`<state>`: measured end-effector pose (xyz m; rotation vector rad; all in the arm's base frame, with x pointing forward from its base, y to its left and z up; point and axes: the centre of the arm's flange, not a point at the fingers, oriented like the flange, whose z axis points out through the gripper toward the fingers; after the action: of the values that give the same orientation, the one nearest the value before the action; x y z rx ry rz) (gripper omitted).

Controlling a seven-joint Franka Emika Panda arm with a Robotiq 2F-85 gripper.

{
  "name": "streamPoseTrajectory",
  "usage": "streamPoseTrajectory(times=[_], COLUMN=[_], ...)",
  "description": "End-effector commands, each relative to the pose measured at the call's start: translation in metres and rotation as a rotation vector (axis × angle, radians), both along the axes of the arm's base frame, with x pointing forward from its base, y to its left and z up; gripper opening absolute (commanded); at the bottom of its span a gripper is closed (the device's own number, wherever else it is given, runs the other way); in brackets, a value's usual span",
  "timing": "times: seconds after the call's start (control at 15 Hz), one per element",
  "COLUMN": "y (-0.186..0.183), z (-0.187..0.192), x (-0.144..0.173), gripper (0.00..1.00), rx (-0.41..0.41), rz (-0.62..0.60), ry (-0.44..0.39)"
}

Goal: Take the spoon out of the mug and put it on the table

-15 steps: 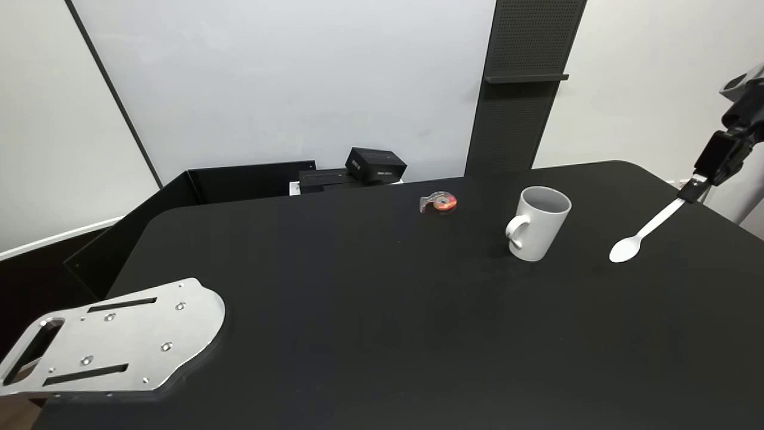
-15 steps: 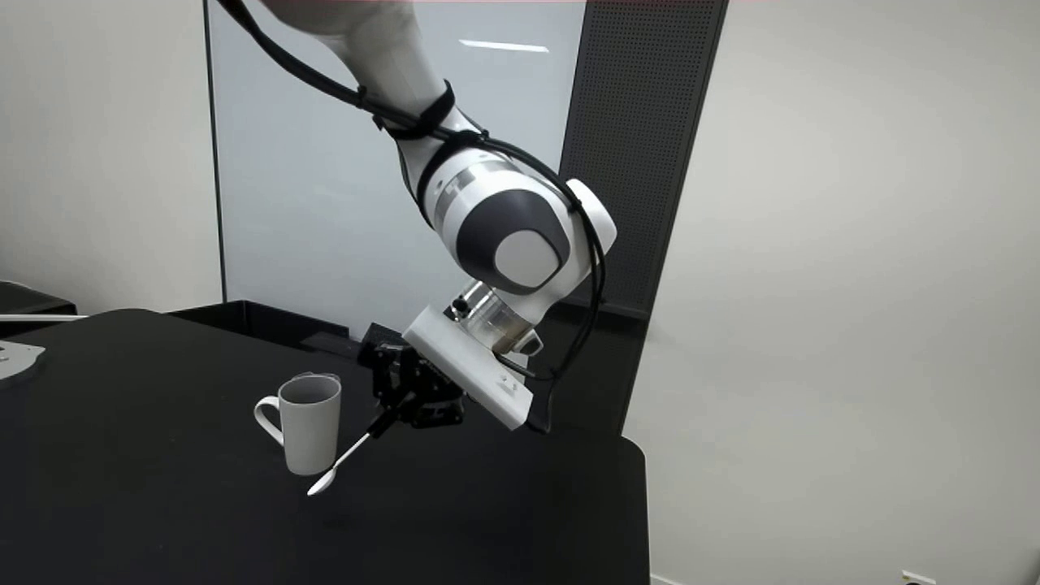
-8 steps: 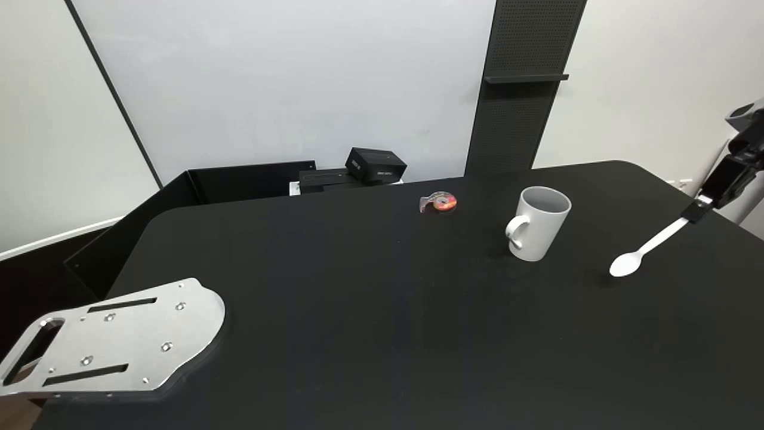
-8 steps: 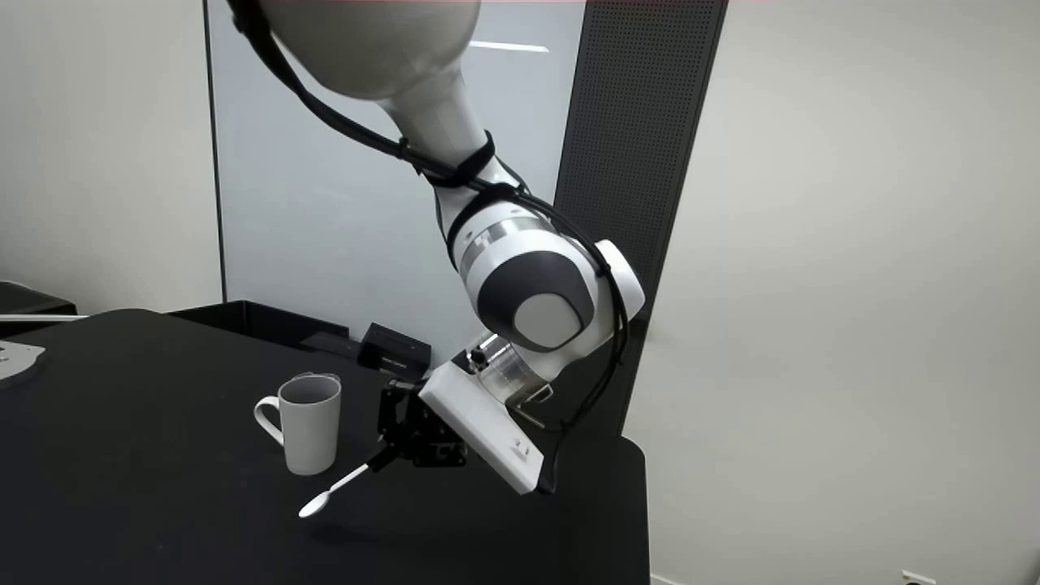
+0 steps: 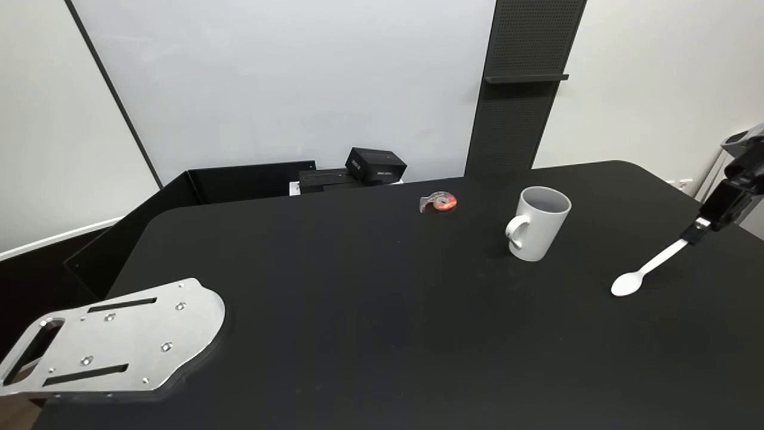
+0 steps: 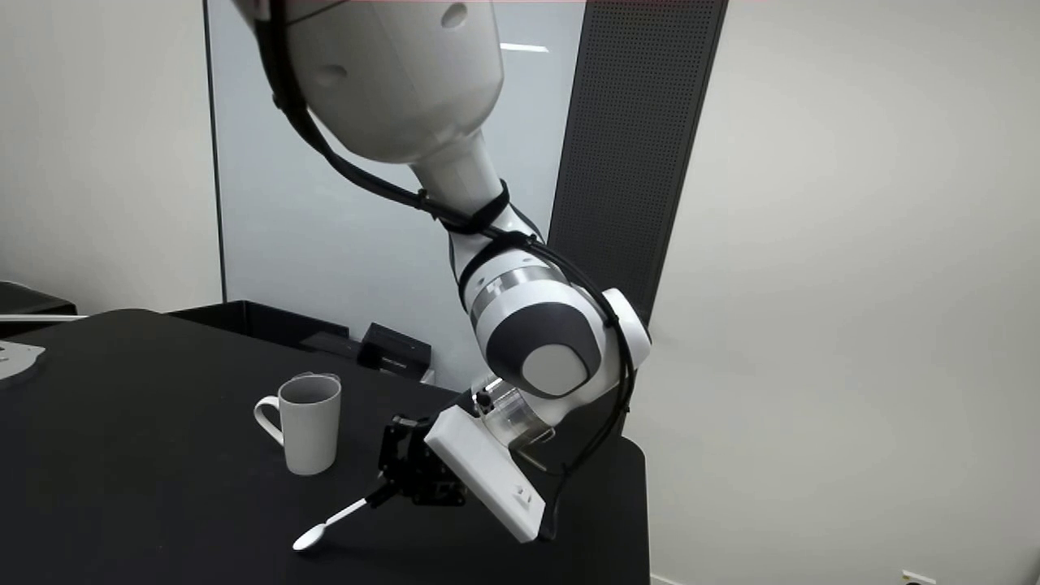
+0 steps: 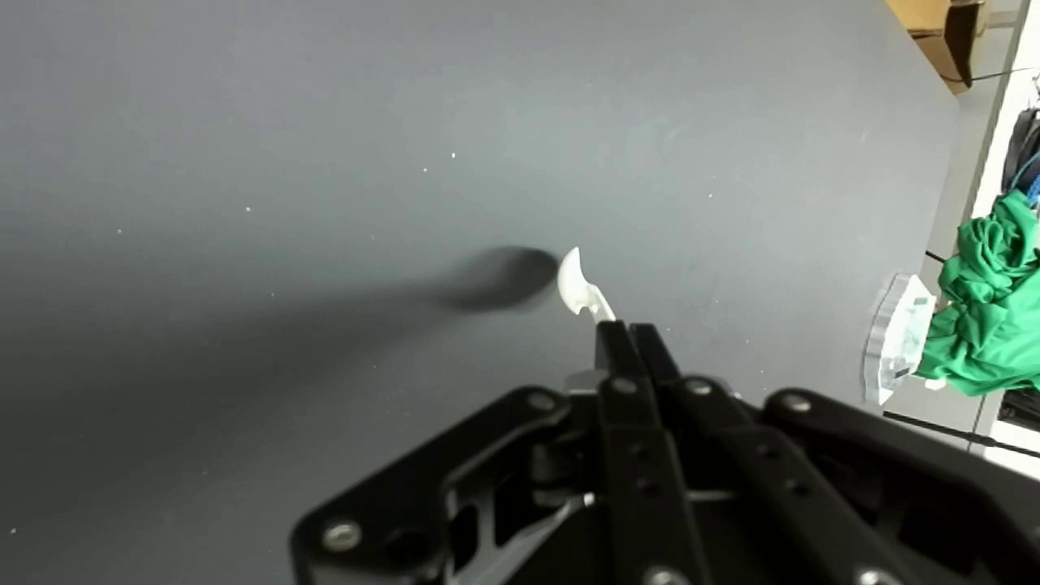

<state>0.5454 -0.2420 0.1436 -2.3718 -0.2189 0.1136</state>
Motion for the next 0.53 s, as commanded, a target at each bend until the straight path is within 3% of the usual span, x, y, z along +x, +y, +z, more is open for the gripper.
streamPoseTrajectory(times=[0.0, 0.07, 0.2, 0.47], y=[-0.006, -0.005, -0.002, 0.005], z=[-0.003, -0.003, 0.000, 0.015], x=[0.010, 0.011, 0.014, 0.024], gripper=[0.01, 0.28, 0.33, 0.61], rx=[0.008, -0.001, -0.035, -0.155], rz=[-0.007, -0.010, -0.014, -0.104], ry=[0.007, 0.012, 0.017, 0.044])
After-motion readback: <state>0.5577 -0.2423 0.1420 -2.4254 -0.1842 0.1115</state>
